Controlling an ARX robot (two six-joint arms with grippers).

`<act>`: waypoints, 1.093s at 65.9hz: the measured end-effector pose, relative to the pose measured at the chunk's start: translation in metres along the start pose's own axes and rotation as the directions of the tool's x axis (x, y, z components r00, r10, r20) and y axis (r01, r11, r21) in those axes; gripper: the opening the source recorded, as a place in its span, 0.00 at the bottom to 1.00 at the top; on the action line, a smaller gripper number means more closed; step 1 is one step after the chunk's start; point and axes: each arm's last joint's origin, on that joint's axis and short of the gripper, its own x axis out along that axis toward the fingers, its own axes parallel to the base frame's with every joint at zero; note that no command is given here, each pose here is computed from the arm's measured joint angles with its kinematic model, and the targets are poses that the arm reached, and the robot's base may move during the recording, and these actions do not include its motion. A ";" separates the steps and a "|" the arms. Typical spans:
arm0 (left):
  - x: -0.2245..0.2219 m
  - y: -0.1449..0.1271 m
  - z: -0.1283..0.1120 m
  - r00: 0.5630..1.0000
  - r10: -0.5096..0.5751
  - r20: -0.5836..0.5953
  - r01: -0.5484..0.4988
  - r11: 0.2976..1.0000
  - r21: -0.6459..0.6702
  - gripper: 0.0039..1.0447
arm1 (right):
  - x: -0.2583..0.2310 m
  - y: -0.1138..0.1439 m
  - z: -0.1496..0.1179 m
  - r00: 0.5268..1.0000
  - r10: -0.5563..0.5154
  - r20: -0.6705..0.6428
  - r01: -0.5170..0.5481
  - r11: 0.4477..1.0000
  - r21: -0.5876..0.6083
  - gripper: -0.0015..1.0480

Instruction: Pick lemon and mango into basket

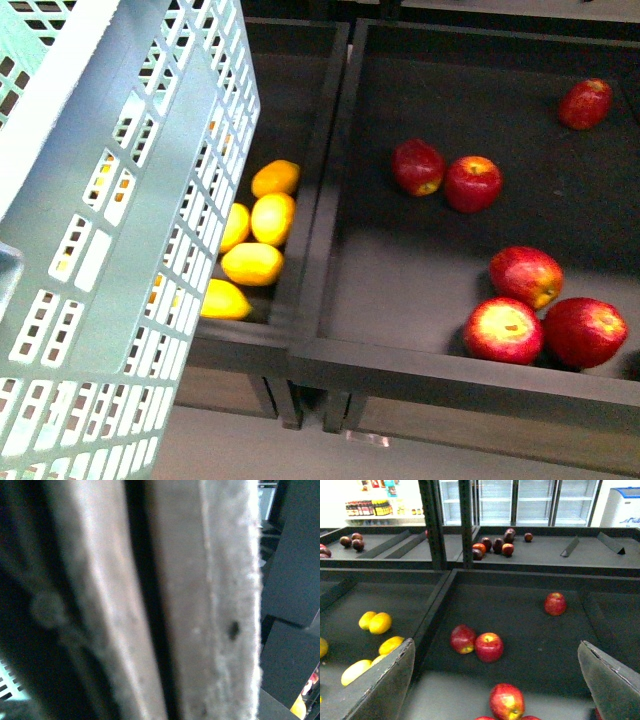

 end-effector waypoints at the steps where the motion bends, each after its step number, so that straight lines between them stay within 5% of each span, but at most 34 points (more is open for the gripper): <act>1: 0.000 0.000 0.000 1.000 0.000 0.000 0.000 1.000 0.000 0.26 | 0.000 0.000 0.000 1.000 0.002 0.000 -0.002 1.000 0.000 0.92; 67: 0.000 0.000 0.000 1.000 0.000 0.000 0.000 1.000 -0.001 0.26 | 0.000 0.000 0.000 1.000 0.002 0.000 -0.002 1.000 0.000 0.92; 72: 0.002 -0.002 0.000 0.993 0.094 -0.071 -0.087 0.991 0.097 0.25 | 0.000 0.000 0.000 1.000 0.007 -0.002 -0.007 1.000 0.000 0.92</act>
